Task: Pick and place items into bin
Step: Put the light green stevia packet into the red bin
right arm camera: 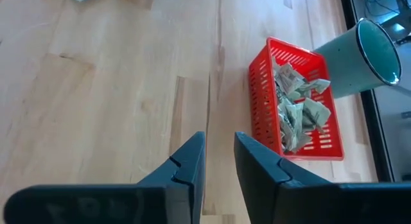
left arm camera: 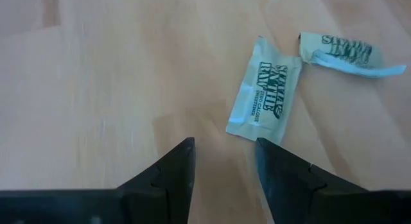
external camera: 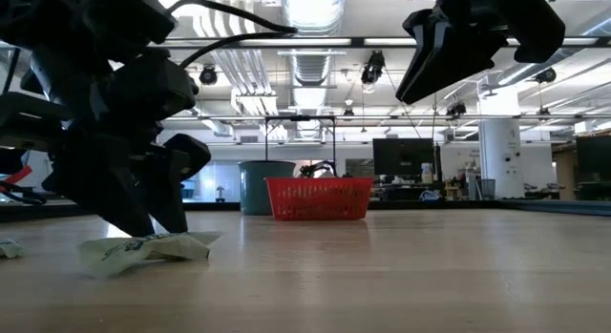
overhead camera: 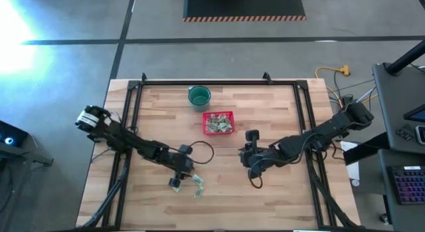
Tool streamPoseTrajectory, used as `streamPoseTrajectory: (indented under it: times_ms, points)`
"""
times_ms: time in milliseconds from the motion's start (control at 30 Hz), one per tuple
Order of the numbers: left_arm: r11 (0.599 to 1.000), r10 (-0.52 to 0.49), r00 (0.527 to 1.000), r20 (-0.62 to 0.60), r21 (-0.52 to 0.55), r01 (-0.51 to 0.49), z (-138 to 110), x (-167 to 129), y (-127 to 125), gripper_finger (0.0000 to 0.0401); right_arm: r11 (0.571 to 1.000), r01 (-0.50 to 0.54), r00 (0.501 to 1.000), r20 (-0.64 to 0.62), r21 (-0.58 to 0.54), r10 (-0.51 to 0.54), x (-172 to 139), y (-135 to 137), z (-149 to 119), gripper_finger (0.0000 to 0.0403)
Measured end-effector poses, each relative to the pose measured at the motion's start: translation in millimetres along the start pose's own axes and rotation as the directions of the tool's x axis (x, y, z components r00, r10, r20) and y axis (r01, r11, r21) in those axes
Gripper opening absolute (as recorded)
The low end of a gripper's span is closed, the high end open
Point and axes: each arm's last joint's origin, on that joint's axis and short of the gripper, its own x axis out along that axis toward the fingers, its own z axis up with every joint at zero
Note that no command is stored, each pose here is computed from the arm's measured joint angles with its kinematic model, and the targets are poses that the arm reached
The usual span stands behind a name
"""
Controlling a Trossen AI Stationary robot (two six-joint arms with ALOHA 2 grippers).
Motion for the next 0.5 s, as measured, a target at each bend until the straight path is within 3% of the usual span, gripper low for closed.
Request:
streamPoseTrajectory:
  times_ms: [300,500]
  points:
    - [1.0,-0.013,1.0,-0.011,0.018,0.013,0,-5,-1,0.0147,1.0,0.001,1.0,-0.01,0.001,-0.001,2,1,-4,0.0077]
    - [0.978,-0.205,0.974,0.092,0.051,0.201,12,-15,-7,0.0147,1.0,0.001,1.0,-0.015,-0.001,-0.001,3,1,-5,0.0079]
